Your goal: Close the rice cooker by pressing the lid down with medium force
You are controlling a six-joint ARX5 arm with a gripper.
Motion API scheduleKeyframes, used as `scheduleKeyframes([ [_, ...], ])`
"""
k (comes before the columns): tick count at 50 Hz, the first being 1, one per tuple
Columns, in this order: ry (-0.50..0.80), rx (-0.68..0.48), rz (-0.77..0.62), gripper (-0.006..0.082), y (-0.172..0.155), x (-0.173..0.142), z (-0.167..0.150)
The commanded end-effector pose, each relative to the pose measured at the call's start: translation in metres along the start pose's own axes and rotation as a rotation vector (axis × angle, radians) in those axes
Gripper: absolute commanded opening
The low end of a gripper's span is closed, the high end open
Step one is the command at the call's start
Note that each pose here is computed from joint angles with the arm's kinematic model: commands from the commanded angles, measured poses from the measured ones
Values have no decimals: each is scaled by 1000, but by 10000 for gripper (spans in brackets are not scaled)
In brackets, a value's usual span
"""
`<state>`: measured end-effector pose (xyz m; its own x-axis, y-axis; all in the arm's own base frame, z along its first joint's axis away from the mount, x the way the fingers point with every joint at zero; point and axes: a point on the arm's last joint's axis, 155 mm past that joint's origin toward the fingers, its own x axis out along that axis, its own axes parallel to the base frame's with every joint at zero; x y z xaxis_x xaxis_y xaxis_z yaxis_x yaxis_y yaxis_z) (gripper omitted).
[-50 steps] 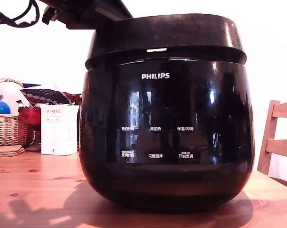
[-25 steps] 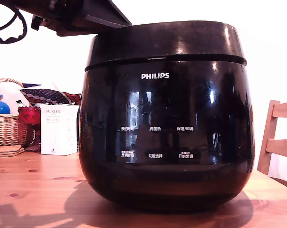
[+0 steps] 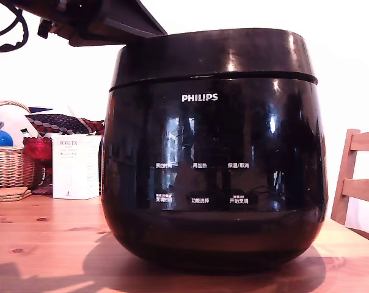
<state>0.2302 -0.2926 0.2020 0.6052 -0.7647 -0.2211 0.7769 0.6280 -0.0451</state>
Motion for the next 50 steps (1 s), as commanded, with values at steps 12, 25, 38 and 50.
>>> scheduleKeyframes([
  [12,257,21,10,-22,6,4,-97],
  [25,44,20,5,-22,4,6,-34],
  [38,-156,79,106,-22,29,-11,50],
  [50,-235,198,406,-22,103,-46,94],
])
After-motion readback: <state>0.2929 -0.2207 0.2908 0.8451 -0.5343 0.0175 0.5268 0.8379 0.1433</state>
